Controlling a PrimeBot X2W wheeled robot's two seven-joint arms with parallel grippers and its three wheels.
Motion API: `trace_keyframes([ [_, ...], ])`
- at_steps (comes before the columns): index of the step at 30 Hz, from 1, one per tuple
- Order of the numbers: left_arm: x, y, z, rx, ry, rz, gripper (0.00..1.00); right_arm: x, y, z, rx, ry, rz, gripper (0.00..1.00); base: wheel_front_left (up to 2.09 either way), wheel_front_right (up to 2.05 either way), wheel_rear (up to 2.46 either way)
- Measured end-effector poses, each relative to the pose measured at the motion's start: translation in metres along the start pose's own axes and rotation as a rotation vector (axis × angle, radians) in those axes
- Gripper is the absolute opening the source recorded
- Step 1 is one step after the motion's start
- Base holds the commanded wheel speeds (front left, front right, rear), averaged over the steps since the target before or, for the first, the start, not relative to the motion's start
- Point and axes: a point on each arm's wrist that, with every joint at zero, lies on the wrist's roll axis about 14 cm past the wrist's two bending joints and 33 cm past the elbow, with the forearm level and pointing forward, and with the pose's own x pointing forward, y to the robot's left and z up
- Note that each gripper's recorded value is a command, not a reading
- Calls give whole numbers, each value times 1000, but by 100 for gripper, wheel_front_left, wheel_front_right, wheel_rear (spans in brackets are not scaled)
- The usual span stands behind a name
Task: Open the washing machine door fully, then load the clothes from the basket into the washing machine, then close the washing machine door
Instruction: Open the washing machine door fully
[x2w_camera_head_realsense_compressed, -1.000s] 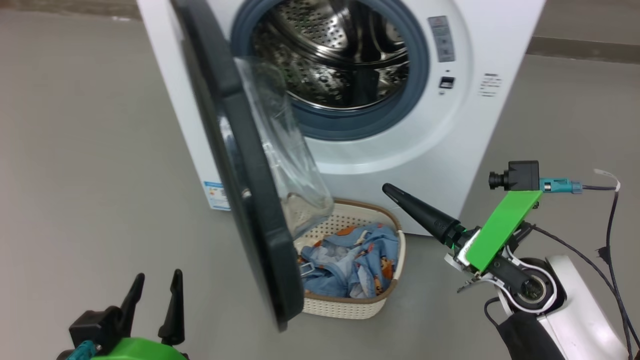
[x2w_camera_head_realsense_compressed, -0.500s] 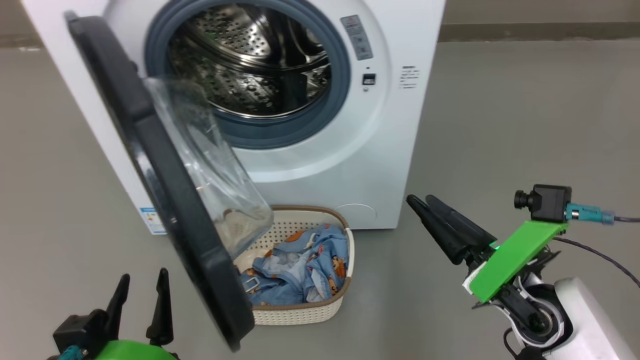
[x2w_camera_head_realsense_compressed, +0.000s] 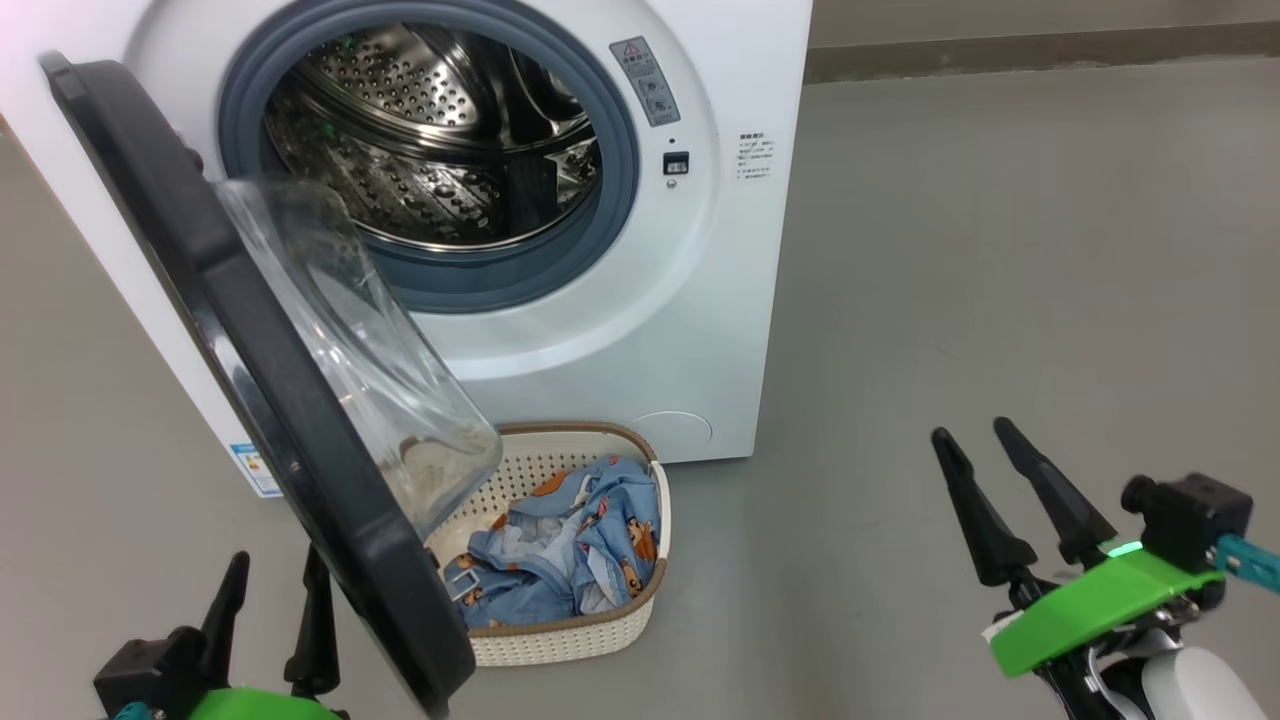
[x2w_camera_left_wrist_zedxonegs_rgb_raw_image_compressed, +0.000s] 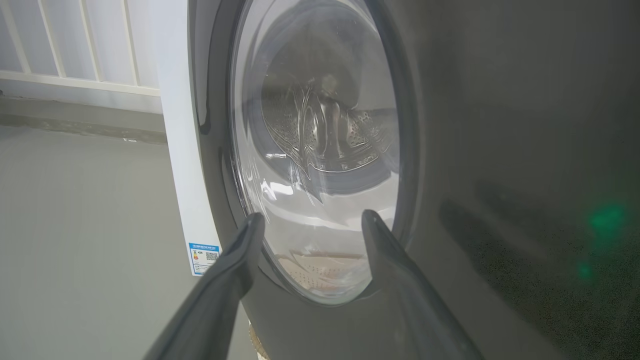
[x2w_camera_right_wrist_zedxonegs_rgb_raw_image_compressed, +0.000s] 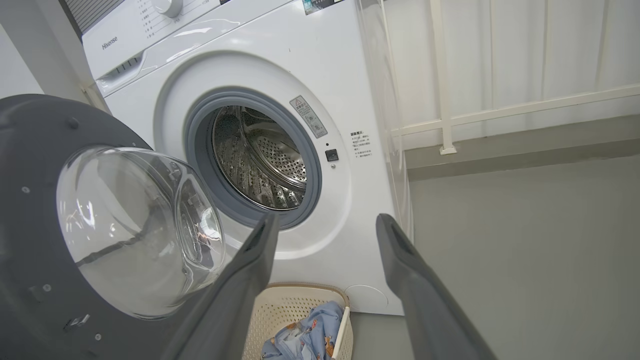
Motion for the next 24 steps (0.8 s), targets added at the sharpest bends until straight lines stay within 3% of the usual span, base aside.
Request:
trace_keyframes([
  [6,0,-1,2,4,-7,-3,100,-16,-21,0,-92,-56,-78,100,0,0,0],
  [14,-1,1,2,9,-8,-1,100,-29,-42,-27,-178,2,-142,100,0,0,0],
  [24,-3,1,4,19,-13,-7,100,-32,-45,-35,-186,17,-154,100,0,0,0],
])
